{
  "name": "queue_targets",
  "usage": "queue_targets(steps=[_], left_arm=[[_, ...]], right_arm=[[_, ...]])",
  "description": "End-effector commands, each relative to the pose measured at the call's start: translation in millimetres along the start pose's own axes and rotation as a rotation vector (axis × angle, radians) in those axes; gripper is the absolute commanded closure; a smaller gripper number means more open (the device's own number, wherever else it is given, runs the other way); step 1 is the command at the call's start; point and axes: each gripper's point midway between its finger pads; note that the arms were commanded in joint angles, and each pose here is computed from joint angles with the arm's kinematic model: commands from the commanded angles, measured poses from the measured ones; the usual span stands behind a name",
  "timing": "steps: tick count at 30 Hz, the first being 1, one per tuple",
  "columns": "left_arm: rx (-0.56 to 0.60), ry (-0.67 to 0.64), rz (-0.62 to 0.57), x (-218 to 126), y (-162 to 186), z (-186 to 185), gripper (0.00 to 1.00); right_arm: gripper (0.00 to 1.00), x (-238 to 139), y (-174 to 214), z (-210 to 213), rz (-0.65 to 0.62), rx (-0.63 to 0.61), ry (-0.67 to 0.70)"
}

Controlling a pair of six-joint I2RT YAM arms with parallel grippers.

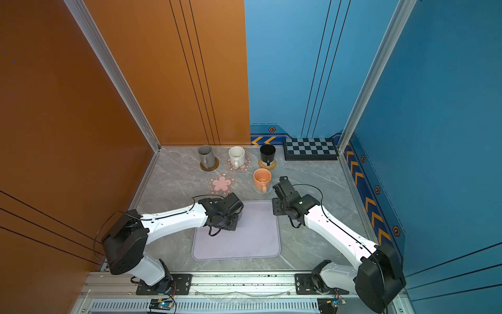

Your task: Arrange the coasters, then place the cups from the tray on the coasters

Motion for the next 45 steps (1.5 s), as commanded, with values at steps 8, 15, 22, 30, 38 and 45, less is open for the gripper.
queue_targets(steps=[8, 15, 22, 30, 38, 45], left_arm=[[0.001, -0.022, -0.026, -8, -4, 6, 1.00], [0.006, -0.023, -0.033, -10, -4, 7, 1.00], [0.016, -0.019, -0.049, -16, -5, 9, 1.00], [0.020, -0.019, -0.091, -30, -9, 14, 1.00], [0.010, -0.031, -0.120, -41, -12, 23, 1.00], [-0.005, -0.043, -0.151, -54, -17, 34, 1.00]], right_arm=[[0.37, -2, 2, -6, -0.005, 0.008, 0.020], [0.37, -4, 1, -6, -0.011, 0.011, 0.018], [0.37, -5, 1, -6, -0.015, 0.017, 0.012], [0.37, -8, -2, -5, -0.024, 0.023, 0.005], [0.37, -9, -5, -3, -0.029, 0.023, 0.000], [0.37, -9, -6, -1, -0.029, 0.020, -0.002]])
Point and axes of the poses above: each gripper's point midway between its finger pads, its own x axis out along the fingers, its own z axis along the line the jaws close on, y = z × x, and after that the axes turned 3 degrees about x, right-handed
